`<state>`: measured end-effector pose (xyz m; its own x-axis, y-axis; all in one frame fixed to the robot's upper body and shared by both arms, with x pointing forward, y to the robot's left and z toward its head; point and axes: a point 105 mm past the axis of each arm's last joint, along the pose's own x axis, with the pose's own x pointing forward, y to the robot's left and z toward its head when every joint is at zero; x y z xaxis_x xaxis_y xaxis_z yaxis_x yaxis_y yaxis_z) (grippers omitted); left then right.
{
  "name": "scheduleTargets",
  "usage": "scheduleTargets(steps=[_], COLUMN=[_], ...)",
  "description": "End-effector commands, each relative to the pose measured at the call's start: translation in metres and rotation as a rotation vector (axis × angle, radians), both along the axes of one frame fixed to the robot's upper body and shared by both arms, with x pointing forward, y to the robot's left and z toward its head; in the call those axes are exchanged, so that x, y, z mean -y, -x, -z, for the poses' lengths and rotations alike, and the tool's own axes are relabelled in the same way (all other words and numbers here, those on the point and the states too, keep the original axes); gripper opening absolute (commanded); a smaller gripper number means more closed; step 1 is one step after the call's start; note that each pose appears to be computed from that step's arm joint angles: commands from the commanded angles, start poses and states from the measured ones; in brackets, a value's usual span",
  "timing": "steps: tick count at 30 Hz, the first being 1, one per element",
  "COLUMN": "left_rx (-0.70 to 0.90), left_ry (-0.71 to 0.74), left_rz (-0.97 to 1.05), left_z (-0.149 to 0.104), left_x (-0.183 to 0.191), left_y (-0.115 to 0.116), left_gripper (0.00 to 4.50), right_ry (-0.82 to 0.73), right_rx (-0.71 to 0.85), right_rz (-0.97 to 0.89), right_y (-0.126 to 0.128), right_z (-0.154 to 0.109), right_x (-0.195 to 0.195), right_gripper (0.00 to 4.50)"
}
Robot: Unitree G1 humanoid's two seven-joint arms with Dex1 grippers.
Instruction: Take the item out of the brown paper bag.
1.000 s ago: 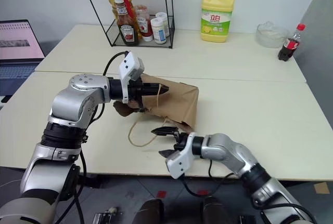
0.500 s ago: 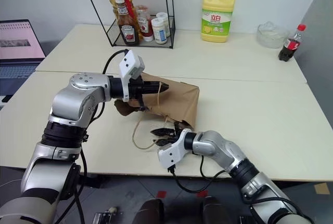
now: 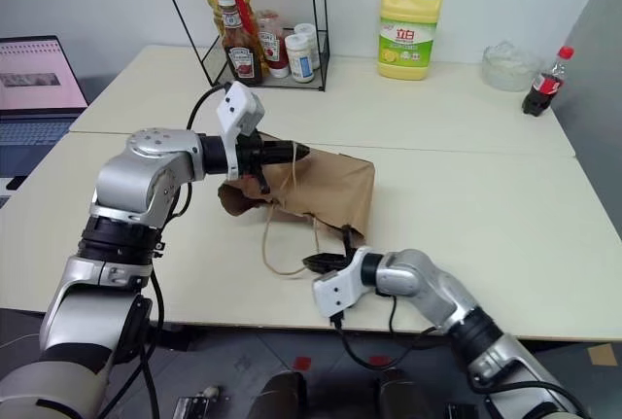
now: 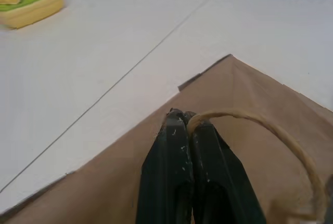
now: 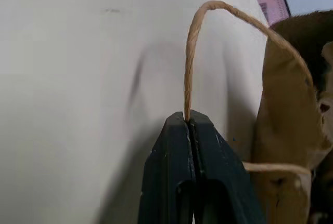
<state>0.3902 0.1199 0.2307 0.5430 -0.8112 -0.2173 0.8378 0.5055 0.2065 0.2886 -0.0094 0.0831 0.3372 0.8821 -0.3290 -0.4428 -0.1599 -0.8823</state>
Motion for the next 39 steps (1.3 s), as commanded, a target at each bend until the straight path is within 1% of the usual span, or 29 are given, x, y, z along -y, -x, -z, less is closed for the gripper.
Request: scheduleTargets(steps=[1,6,12,18,22,30,32,34,36,39], left_rx=[0.092,0.122,0.128,0.121,0.123,0.118,0.119,0.118,0.115,0.112], left_ry=[0.06,0.105,0.142,0.193,0.213,0.215,0.214,0.215,0.216,0.211], left_rz=[-0.041,-0.131,-0.187,-0.196,-0.206,-0.206,-0.206,-0.206,-0.204,-0.192], left_z=[-0.031,-0.044,-0.054,-0.062,-0.067,-0.067,-0.067,-0.067,-0.066,-0.065], left_x=[-0.002,-0.009,-0.013,-0.009,-0.007,-0.007,-0.008,-0.008,-0.007,-0.004], left_y=[-0.007,-0.022,-0.031,-0.034,-0.036,-0.036,-0.036,-0.036,-0.036,-0.034], left_gripper=[0.0,0.0,0.0,0.0,0.0,0.0,0.0,0.0,0.0,0.0], right_ry=[0.044,0.117,0.178,0.207,0.25,0.276,0.278,0.239,0.17,0.095], right_rx=[-0.017,-0.043,-0.059,-0.055,-0.049,-0.054,-0.051,-0.079,-0.142,-0.219], right_rz=[-0.003,0.029,0.047,0.106,0.153,0.189,0.194,0.197,0.19,0.157], right_y=[0.006,0.009,0.013,0.002,-0.006,-0.007,-0.007,-0.006,-0.001,0.006], right_z=[0.002,0.013,0.022,0.023,0.026,0.027,0.027,0.025,0.021,0.01], right_x=[0.016,0.041,0.064,0.077,0.097,0.115,0.116,0.111,0.1,0.089], right_gripper=[0.01,0.01,0.01,0.01,0.01,0.01,0.01,0.01,0.01,0.62])
